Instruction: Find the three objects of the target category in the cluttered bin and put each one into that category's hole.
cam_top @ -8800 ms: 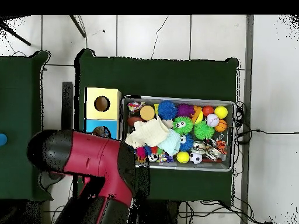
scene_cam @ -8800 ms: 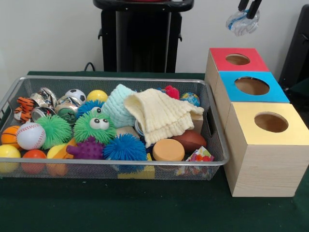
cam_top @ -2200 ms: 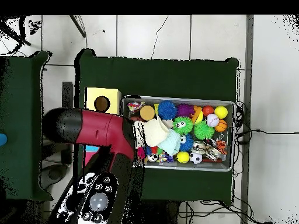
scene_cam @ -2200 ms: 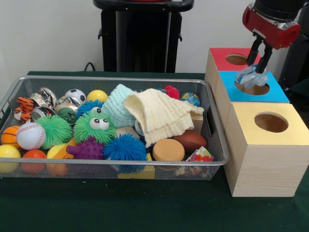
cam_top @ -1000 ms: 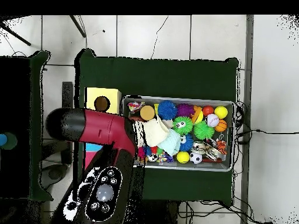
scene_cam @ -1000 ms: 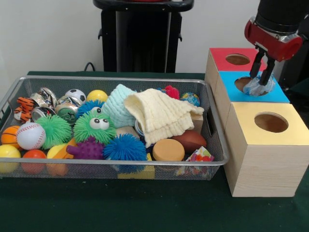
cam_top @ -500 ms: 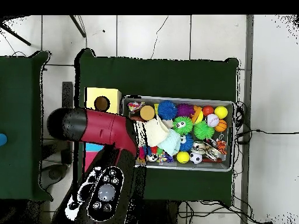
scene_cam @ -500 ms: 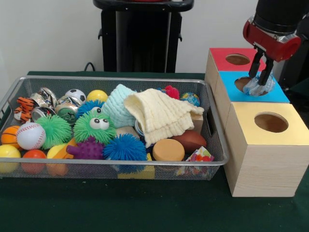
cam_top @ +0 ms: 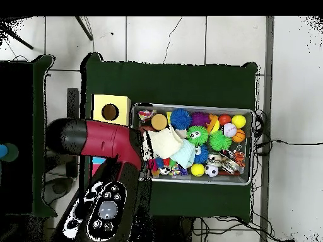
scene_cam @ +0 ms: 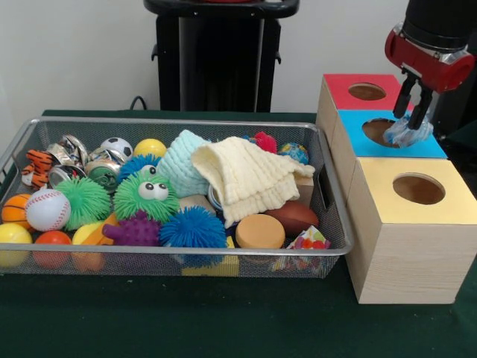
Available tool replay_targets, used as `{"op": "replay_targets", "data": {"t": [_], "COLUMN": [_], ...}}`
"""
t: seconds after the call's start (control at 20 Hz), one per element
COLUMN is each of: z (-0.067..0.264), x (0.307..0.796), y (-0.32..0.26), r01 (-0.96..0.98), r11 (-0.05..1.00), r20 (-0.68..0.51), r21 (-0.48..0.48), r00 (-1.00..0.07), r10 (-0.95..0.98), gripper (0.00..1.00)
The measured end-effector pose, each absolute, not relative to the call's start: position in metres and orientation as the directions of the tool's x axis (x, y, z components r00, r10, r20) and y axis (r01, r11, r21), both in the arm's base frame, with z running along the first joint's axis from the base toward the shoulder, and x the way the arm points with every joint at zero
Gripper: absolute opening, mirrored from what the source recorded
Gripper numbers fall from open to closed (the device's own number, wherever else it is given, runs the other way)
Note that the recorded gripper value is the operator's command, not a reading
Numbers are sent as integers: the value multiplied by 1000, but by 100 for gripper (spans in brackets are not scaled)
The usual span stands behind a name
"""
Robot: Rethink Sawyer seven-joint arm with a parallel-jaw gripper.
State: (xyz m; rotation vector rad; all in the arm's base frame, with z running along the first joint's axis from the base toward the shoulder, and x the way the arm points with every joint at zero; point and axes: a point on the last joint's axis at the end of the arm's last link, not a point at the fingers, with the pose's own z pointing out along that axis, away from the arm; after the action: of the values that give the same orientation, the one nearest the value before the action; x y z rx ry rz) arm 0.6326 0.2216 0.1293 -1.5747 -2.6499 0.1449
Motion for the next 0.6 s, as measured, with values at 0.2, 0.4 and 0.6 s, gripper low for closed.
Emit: {"op": "replay_targets", "data": {"t": [0.2,0.4,0.6], "z": [129,130,130], "x": [630,629,627], "y": [228,228,227], "r01": [869,868,869], "r11": [483,483,482], "r20": [1,1,2], "r21": [-110,-111,-113], "r00": [-486,-486,-485], "r10": [874,874,874], "gripper": [0,0,0]}}
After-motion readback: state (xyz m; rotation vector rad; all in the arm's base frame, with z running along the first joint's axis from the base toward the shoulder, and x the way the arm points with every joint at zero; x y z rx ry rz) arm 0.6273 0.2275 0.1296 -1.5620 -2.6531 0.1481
